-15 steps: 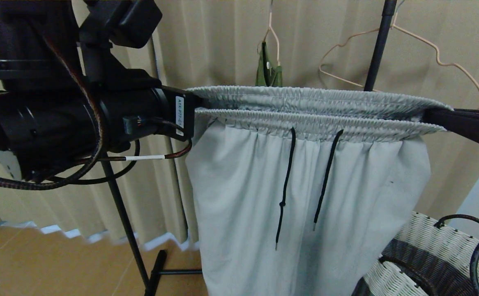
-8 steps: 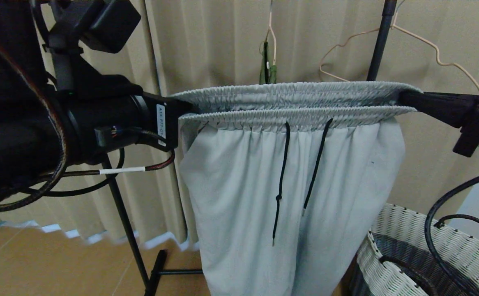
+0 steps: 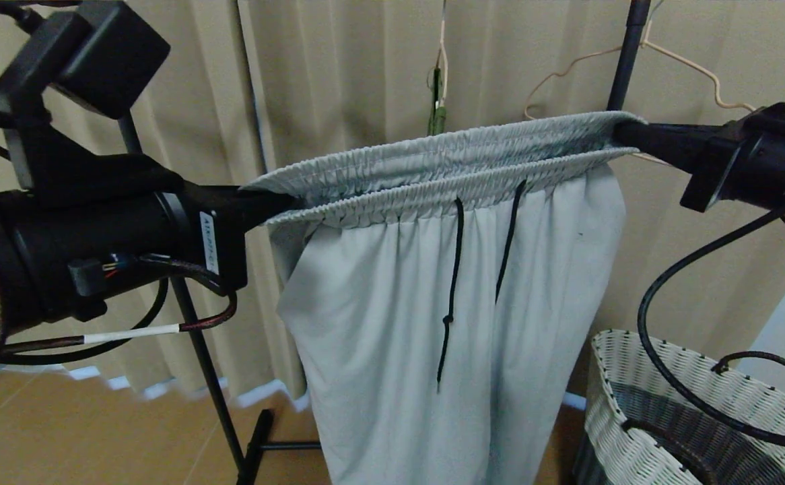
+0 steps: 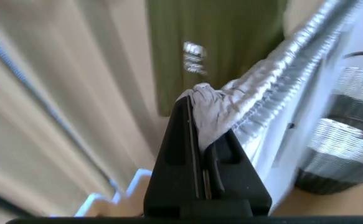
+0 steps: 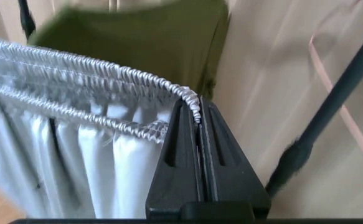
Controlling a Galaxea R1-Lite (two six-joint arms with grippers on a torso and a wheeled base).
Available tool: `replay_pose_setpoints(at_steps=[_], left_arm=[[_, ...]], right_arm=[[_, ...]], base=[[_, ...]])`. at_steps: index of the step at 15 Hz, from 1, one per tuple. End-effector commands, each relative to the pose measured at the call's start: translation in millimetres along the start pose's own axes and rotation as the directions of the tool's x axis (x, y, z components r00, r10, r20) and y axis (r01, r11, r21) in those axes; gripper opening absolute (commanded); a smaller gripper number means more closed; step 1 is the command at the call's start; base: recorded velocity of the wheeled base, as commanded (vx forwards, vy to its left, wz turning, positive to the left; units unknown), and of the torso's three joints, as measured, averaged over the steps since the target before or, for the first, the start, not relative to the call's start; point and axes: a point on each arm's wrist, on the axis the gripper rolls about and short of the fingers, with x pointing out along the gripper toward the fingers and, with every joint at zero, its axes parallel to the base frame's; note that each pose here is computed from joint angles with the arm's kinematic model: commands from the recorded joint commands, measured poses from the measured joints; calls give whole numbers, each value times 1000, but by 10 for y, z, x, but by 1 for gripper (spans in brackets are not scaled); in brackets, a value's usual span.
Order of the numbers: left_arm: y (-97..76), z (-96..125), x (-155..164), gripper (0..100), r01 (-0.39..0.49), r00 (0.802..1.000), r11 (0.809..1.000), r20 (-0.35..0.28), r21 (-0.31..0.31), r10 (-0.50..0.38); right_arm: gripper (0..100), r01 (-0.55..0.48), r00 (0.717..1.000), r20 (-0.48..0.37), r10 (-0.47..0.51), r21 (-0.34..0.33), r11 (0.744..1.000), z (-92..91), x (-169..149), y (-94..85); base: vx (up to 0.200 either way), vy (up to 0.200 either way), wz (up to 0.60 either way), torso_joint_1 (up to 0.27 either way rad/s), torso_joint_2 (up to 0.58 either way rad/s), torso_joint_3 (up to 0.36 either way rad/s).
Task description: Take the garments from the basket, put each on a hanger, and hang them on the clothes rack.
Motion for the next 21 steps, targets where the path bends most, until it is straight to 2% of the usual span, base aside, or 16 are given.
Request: replay_pose_setpoints(at_steps=[1,3,5,6,11,13,16,19,21], left_arm=[[10,114,-211,0,129,988,992,83,0,-128],[6,145,-369,0,227,966,974,127,14,-227],[-33,167,-487,0,315,935,948,160,39,-317],[-42,147,-501,0,328,930,944,158,42,-331],[-36,130,-480,0,321,934,946,150,41,-323],[5,124,-448,0,281,949,959,141,35,-283],[112,104,-253,0,115,989,993,93,10,-115],[129,139,-47,0,10,998,1000,69,-3,-10],[132,206,79,0,-28,995,1000,100,-8,29]], right_arm=[[0,-11,999,41,11,-9,1000,-56,234,-29],[0,-11,998,70,11,-7,1000,-50,317,-45],[0,-35,996,80,35,-6,999,-22,353,15],[0,-47,995,82,47,-6,999,-15,363,47],[0,-46,996,81,46,-5,999,0,322,69],[0,-39,995,91,39,-7,999,49,244,72],[0,-36,997,62,36,0,999,179,-35,106],[0,-35,998,55,35,1,999,271,-309,153],[0,-38,999,28,38,7,999,296,-502,189]], base=[[0,0,0,0,0,0],[0,0,0,0,0,0],[0,0,0,0,0,0],[0,0,0,0,0,0],[0,0,0,0,0,0],[0,0,0,0,0,0],[0,0,0,0,0,0],[0,0,0,0,0,0],[0,0,0,0,0,0]])
